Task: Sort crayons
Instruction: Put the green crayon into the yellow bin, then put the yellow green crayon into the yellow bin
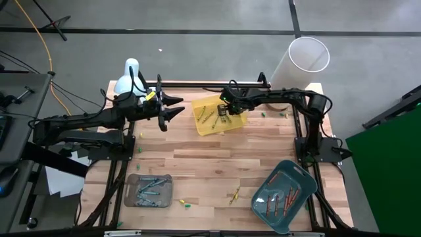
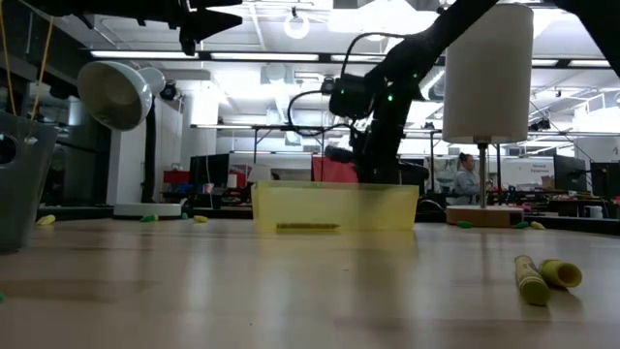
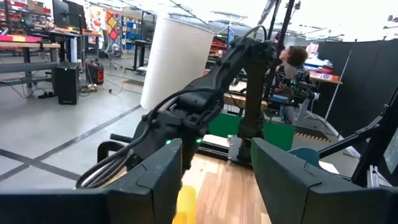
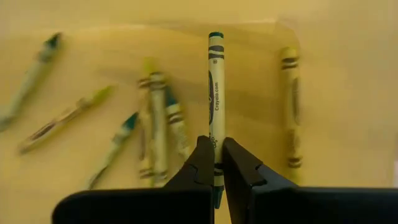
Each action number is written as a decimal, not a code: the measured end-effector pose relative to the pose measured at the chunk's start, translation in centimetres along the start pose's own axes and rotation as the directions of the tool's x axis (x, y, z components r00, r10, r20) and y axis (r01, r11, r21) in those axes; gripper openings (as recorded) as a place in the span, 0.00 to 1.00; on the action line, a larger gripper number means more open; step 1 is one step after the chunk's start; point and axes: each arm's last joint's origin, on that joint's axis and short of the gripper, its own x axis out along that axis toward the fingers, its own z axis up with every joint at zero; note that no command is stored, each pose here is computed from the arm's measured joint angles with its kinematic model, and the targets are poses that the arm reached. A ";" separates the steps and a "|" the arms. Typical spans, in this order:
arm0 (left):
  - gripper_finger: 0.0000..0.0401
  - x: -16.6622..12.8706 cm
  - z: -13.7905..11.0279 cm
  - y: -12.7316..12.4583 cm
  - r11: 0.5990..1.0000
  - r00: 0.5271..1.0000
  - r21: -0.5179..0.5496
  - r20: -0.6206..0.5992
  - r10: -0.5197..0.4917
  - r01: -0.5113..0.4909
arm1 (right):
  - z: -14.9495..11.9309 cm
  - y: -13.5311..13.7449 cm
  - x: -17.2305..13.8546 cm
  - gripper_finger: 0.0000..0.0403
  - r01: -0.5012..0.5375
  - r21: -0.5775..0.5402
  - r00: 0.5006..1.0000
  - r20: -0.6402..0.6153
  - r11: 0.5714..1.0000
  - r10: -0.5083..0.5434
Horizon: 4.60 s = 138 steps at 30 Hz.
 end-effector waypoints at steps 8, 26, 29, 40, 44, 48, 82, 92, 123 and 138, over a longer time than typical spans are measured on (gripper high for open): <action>0.45 0.0 0.0 0.0 0.999 1.000 -0.044 0.000 0.000 0.000 | 0.4 -0.5 0.5 0.00 0.026 -0.009 1.000 0.015 1.000 -0.026; 0.45 0.0 0.0 0.0 0.999 1.000 -0.041 -0.001 0.001 -0.001 | 0.7 -0.4 -2.5 0.40 -0.014 -0.119 0.999 0.043 0.993 0.019; 0.45 0.0 0.0 0.0 0.999 1.000 -0.041 -0.002 0.001 -0.001 | 1.0 -0.3 -5.2 0.46 -0.087 -0.213 0.993 0.064 0.973 0.103; 0.45 0.0 0.5 -0.1 0.991 0.998 -0.132 0.055 -0.009 0.016 | -1.9 -0.1 -20.2 0.48 -0.416 -0.535 0.802 0.166 0.736 0.574; 0.45 0.0 0.5 -0.1 0.990 0.998 -0.142 0.058 -0.009 0.017 | -4.8 0.0 -22.9 0.48 -0.458 -0.620 0.718 0.165 0.637 0.676; 0.45 0.0 0.5 -0.1 0.990 0.998 -0.143 0.057 -0.009 0.017 | -7.7 0.3 -22.6 0.48 -0.485 -0.667 0.670 0.132 0.566 0.730; 0.45 0.0 0.5 0.0 0.988 0.998 -0.152 0.055 -0.008 0.016 | -15.3 6.1 -14.7 0.48 -0.430 -0.816 0.824 -0.530 -0.386 0.202; 0.45 0.0 0.3 0.0 0.988 0.999 -0.153 0.037 -0.005 0.010 | -20.6 7.7 -9.3 0.48 -0.504 -0.572 0.750 -0.661 -0.648 0.000; 0.45 0.0 0.2 0.0 0.988 1.000 -0.153 0.021 -0.002 0.005 | -26.4 5.5 -5.3 0.48 -0.413 -0.535 0.723 -0.685 -0.738 0.092; 0.45 0.0 0.0 0.0 0.988 1.000 -0.154 0.002 0.001 -0.001 | -27.0 4.5 -3.7 0.48 -0.375 -0.582 0.709 -0.682 -0.722 0.181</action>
